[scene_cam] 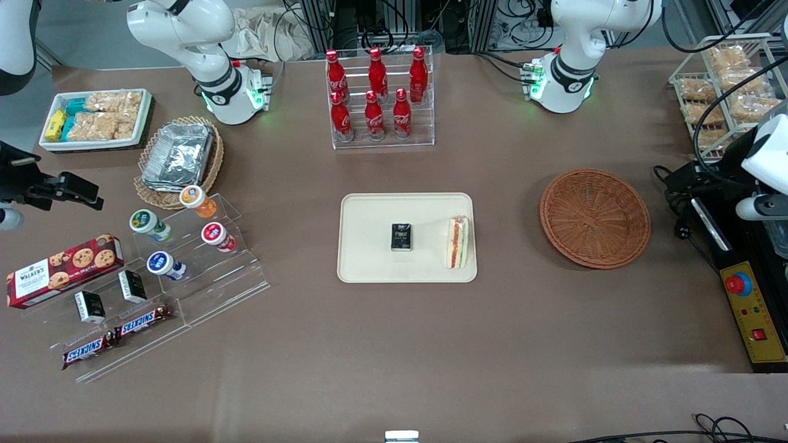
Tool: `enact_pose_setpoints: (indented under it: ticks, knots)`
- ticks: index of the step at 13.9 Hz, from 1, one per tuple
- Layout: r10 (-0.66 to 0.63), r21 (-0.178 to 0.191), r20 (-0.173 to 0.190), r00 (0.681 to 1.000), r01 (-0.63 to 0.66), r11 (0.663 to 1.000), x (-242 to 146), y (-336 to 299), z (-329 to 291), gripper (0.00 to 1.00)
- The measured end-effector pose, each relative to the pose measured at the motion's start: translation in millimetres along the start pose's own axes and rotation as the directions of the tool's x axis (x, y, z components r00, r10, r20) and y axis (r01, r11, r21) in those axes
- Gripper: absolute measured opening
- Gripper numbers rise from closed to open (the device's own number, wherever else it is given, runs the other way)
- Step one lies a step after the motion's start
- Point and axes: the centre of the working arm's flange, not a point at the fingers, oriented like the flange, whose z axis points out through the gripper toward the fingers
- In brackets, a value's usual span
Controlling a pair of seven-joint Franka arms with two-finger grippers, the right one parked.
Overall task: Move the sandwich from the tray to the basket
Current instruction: 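Move the left gripper from the wicker basket over the wrapped sandwich on the tray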
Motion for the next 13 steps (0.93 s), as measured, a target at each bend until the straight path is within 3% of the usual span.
enact_pose_setpoints:
  ticks: [6,8,13]
  knots:
    - [0.016,-0.002,0.001,1.0,-0.016,1.0,0,10,0,1.0]
    - [0.044,-0.001,0.0,0.999,-0.044,0.999,-3,37,0,1.0]
    - [-0.043,-0.004,-0.003,0.999,0.043,0.999,-26,142,-1,1.0]
